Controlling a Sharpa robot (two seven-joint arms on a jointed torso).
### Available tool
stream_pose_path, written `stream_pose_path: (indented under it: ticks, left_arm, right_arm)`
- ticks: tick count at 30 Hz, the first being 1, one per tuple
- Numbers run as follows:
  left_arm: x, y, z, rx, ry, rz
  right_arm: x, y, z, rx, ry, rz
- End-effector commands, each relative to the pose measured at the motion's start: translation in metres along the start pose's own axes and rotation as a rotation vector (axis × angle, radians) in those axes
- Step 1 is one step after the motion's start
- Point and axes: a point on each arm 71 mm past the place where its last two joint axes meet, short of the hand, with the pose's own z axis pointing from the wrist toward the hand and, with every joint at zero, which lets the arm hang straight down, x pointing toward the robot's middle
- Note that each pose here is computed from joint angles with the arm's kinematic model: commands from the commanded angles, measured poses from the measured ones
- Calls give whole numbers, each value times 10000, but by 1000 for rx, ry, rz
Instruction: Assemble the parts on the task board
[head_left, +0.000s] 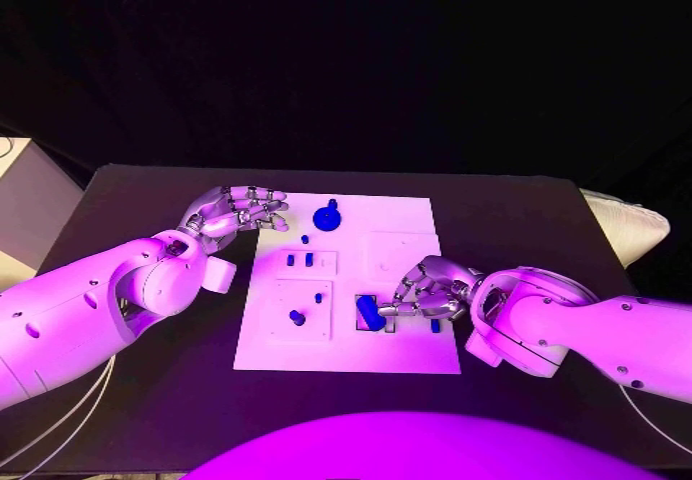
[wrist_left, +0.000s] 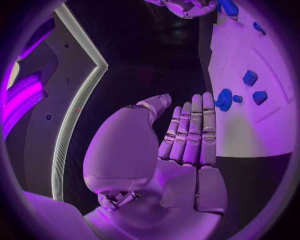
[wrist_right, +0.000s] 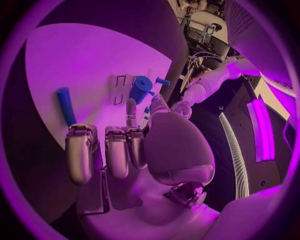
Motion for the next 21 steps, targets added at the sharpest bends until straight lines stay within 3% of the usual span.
stream_pose_path:
  ticks: [1,11,21]
  left_arm:
    - [13,-4,1,4,11,-4]
    - [18,4,2,2,12,-5]
    - [22,7,2,1,13,-6]
  right_arm:
    - [21,47,-21,-95,50,66]
    - [17,20,-7,-106,77,50]
    - [6,47,69,-87,12,-8]
